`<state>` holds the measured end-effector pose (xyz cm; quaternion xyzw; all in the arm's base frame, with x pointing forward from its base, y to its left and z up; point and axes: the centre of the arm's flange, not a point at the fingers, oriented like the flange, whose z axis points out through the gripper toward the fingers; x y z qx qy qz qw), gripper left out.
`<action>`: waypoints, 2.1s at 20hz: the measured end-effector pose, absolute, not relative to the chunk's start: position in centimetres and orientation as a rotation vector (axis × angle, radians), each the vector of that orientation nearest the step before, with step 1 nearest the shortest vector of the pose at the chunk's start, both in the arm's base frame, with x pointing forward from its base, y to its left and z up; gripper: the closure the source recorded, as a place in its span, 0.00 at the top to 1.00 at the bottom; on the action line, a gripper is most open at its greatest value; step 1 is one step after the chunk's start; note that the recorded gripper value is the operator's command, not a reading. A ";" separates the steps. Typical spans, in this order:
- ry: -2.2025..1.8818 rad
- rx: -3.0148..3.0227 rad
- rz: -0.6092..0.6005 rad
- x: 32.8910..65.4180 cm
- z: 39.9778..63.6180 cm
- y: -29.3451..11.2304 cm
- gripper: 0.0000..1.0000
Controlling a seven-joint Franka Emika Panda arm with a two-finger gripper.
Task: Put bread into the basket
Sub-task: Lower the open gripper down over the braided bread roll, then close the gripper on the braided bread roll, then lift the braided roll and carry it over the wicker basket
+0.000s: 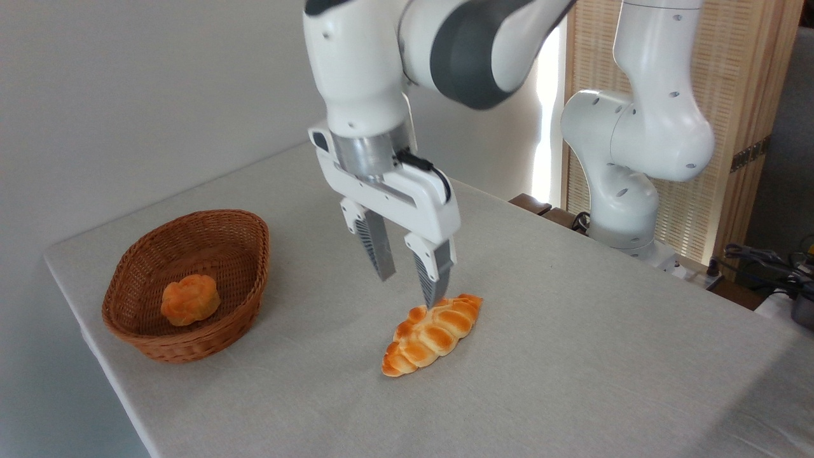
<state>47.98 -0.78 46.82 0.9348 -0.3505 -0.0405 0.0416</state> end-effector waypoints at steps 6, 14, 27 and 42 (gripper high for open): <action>-1.024 2.851 -0.189 47.1 44.3 0.6 1.00; -1.019 2.840 -0.236 47.3 42.3 0.5 1.00; -1.078 2.815 -0.241 48.0 40.4 0.4 0.12; -1.129 2.703 -0.194 49.9 48.9 -4.3 0.25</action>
